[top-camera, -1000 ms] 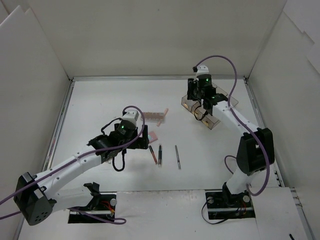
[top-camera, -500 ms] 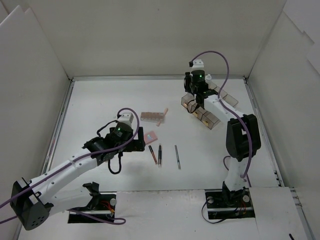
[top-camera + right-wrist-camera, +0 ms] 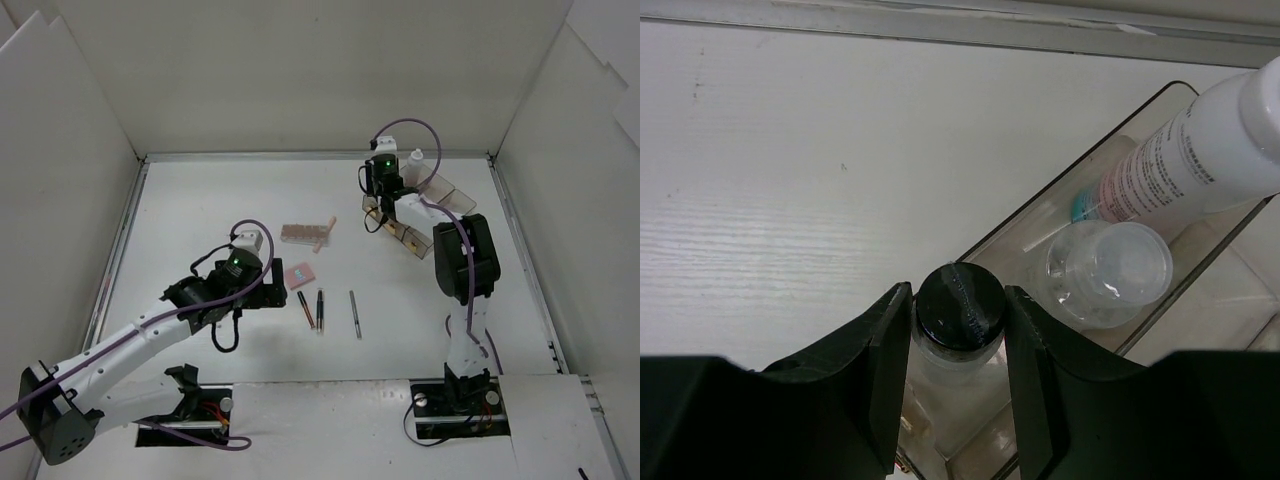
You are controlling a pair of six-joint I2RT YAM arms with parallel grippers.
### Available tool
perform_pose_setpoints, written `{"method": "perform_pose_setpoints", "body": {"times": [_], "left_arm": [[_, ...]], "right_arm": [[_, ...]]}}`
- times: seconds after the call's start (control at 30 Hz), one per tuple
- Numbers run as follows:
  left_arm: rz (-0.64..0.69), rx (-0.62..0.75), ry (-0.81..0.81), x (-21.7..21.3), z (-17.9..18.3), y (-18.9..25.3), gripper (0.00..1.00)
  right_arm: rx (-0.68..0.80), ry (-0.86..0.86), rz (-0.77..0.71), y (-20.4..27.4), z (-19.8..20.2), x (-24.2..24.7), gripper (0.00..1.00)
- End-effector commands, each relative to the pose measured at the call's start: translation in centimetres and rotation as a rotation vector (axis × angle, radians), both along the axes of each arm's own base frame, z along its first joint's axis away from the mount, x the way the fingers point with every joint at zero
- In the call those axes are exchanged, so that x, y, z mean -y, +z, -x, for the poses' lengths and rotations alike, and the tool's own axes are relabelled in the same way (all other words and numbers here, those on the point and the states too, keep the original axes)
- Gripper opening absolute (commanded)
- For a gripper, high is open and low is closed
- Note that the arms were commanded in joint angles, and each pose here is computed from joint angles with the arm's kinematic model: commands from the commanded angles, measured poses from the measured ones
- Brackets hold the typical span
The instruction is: Organize the makeup
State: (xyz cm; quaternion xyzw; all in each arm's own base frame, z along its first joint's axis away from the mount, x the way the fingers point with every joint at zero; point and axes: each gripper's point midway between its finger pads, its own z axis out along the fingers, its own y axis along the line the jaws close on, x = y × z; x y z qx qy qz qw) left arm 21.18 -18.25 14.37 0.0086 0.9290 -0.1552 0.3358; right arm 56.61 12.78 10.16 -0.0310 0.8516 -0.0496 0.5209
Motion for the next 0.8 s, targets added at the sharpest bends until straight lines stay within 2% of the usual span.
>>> {"method": "perform_pose_setpoints", "body": {"times": [0.0, 0.13, 0.23, 0.37, 0.57, 0.77], "left_arm": [[0.033, 0.012, 0.028, -0.4, 0.2, 0.8, 0.99], [0.052, 0.018, 0.039, -0.7, 0.6, 0.9, 1.00], [0.055, 0.020, 0.040, -0.9, 0.7, 0.9, 0.99], [0.056, 0.015, 0.039, -1.0, 1.0, 0.7, 0.99], [0.073, 0.016, 0.034, -1.1, 1.4, 0.7, 0.99], [0.096, 0.027, 0.027, -1.2, 1.8, 1.0, 0.99]], "right_arm": [[0.173, -0.050, -0.036, 5.7, -2.5, 0.5, 0.00], [0.147, -0.071, -0.049, 4.9, -2.2, 0.7, 0.03], [0.136, -0.080, -0.050, 4.4, -1.7, 0.9, 0.09], [0.128, -0.068, -0.066, 4.5, -1.4, 0.7, 0.26], [0.109, -0.066, -0.067, 4.4, -0.7, 0.4, 0.45], [0.103, -0.061, -0.063, 4.9, 0.2, 0.0, 0.55]]}}
